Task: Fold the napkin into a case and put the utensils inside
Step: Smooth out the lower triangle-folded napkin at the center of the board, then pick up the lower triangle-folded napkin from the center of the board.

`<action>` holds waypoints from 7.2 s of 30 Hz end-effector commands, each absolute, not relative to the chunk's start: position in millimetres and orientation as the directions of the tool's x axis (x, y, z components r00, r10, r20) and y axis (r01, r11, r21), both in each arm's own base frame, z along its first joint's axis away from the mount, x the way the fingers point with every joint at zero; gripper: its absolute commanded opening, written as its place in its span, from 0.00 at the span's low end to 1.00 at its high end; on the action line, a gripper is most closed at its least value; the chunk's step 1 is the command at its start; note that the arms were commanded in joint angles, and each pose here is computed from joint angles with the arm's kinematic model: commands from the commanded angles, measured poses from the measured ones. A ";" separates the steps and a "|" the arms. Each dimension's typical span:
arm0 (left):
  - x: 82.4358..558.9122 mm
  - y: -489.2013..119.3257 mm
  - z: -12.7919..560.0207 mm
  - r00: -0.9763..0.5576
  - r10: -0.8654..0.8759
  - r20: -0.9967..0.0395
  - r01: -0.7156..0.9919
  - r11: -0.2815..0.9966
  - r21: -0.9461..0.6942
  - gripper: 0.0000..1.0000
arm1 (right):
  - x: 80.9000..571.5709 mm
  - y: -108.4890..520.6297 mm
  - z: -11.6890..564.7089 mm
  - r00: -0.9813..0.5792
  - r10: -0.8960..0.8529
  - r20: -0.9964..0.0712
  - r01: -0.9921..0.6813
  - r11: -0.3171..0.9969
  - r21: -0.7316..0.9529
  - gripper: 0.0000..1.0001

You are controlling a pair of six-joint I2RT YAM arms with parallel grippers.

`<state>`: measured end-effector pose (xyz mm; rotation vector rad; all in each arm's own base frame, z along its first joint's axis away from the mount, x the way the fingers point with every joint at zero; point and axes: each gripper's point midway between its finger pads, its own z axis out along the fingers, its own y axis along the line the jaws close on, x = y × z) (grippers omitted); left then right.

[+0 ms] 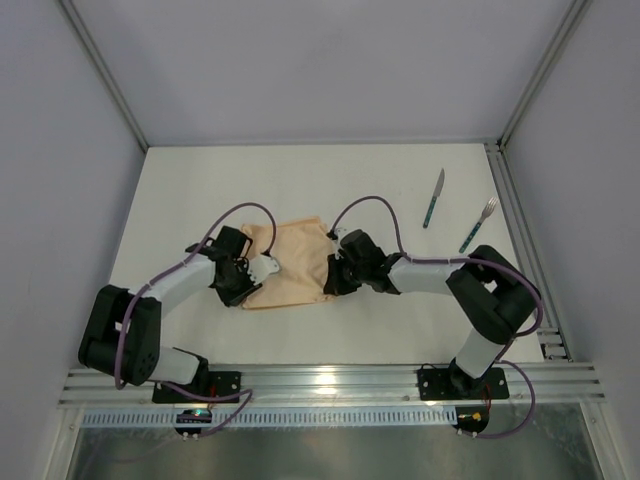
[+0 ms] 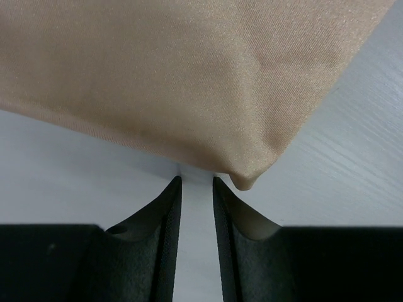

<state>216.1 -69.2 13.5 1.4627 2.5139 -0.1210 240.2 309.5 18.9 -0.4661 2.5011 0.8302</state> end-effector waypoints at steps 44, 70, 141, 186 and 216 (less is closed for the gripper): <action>368.2 -83.9 42.9 -0.737 0.476 -0.480 0.554 0.832 -0.026 0.20 | 335.6 324.4 91.1 -0.747 -0.121 -0.653 -0.503 0.745 0.438 0.19; 432.2 -50.2 29.8 -0.795 0.323 -0.514 0.371 0.929 0.010 0.51 | 255.9 290.3 31.8 -0.851 -0.154 -0.502 -0.425 0.764 0.486 0.42; 343.9 -44.6 87.4 -0.688 0.448 -0.571 0.549 0.836 -0.006 0.44 | 220.5 297.8 36.8 -0.839 -0.222 -0.496 -0.497 0.685 0.533 0.07; 161.9 -95.3 13.5 -0.032 0.991 -0.132 0.961 0.067 0.270 0.65 | 227.4 293.3 28.3 -0.855 -0.209 -0.475 -0.470 0.701 0.536 0.09; 166.9 -124.4 32.8 -0.086 0.980 -0.178 0.977 0.119 0.178 0.74 | 268.9 271.4 25.8 -0.847 -0.282 -0.450 -0.489 0.744 0.456 0.09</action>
